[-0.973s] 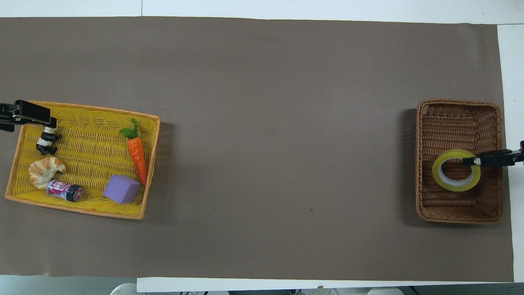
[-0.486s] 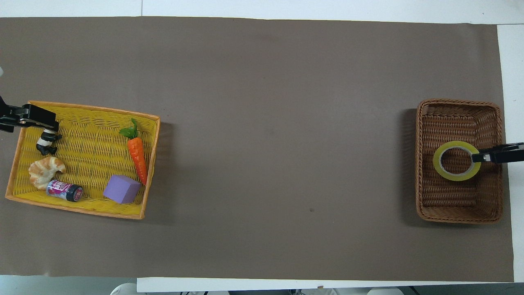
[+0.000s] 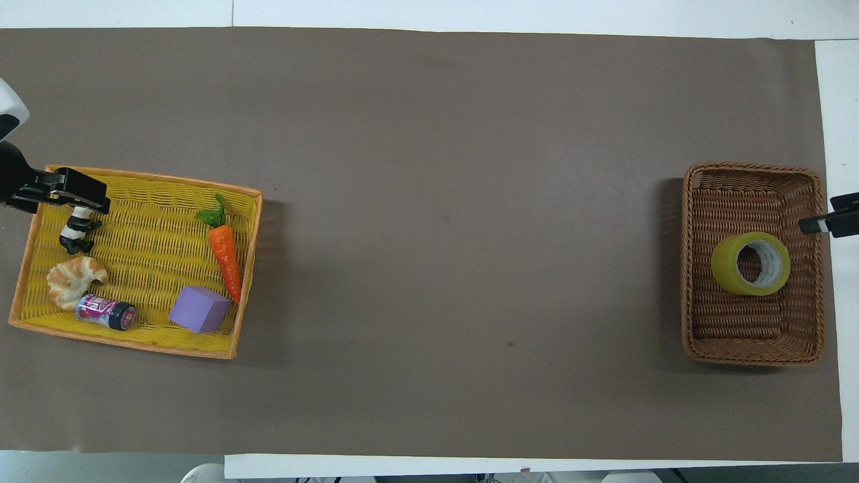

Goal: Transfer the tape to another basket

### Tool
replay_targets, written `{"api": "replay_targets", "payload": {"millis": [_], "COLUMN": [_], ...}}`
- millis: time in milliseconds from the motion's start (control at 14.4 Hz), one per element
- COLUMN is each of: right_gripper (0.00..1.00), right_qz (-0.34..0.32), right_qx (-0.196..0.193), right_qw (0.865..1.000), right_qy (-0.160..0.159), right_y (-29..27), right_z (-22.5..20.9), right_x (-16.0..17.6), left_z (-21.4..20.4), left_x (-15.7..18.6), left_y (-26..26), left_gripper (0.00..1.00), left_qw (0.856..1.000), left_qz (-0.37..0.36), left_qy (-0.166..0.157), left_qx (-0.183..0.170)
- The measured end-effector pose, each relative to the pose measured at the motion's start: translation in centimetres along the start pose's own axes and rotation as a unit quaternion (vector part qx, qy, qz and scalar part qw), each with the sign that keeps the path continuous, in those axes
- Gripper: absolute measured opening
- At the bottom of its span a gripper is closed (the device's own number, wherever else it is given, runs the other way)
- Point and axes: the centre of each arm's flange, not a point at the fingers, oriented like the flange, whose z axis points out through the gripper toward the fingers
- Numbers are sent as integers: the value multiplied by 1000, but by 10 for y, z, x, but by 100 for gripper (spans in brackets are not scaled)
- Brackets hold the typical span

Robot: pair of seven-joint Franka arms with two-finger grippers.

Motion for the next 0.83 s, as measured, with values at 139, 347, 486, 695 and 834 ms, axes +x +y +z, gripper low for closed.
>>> {"api": "replay_targets", "payload": {"millis": [139, 347, 486, 695, 834], "right_gripper": [100, 100, 100, 100, 100], "right_qz": [37, 89, 115, 165, 182], "right_qx": [-50, -102, -107, -137, -154], "right_qw": [998, 990, 986, 974, 969], "right_qy": [-13, -38, -57, -69, -70], "right_y": [-42, -104, -126, -127, -128], "right_z": [-22, -47, -69, -97, -100], "right_x": [22, 41, 39, 31, 36], "left_z": [0, 0, -3, -6, -6], "left_x": [0, 0, -1, -1, -1], "left_y": [0, -1, -1, -1, -1], "left_gripper": [100, 100, 100, 100, 100], "left_qw": [1000, 1000, 1000, 1000, 1000], "left_qz": [0, -1, -1, -1, -1], "left_qy": [0, 0, 3, 6, 6], "left_qx": [0, 0, 0, 0, 1]}}
